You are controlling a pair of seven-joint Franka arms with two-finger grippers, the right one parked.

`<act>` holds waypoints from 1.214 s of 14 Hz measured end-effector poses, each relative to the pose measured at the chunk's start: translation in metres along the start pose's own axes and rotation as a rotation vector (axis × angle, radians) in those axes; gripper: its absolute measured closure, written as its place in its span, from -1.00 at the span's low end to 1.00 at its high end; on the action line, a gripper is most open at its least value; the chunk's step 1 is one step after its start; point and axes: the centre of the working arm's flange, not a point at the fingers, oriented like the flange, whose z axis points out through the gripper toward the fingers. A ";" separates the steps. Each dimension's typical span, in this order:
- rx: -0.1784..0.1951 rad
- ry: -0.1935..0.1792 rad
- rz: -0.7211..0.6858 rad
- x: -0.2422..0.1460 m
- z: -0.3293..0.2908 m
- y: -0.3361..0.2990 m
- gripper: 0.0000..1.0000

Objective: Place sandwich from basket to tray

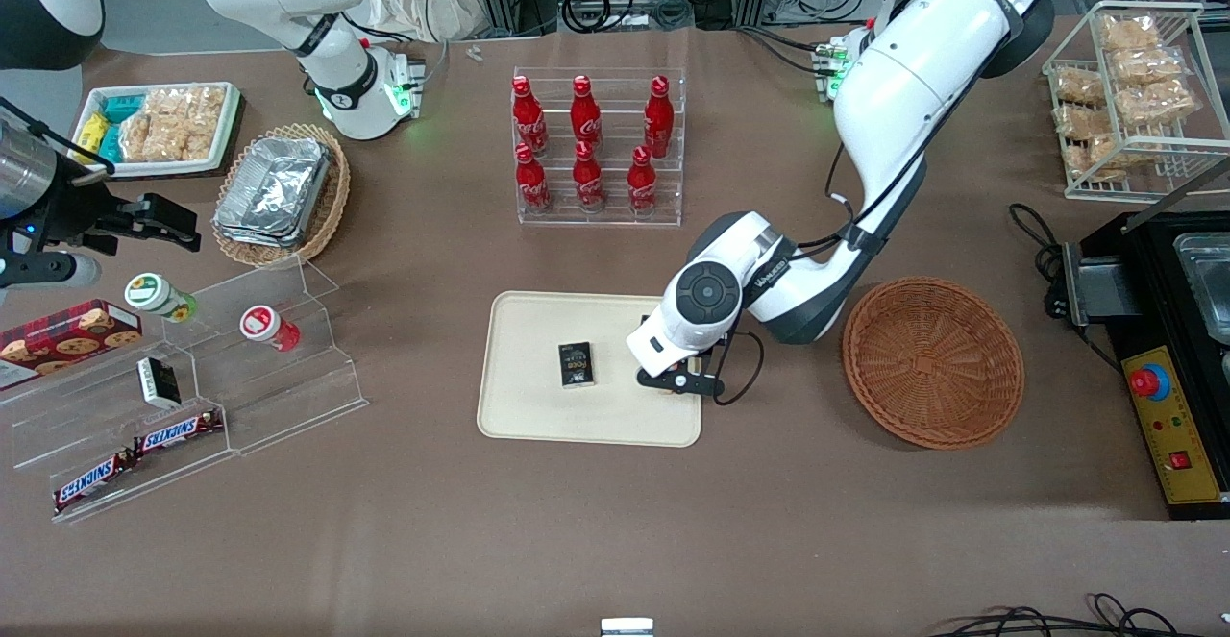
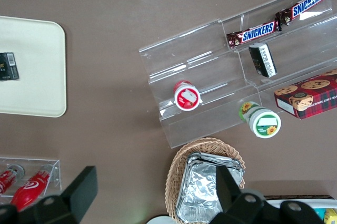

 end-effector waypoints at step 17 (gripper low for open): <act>0.180 0.051 -0.019 -0.014 -0.273 -0.233 -1.00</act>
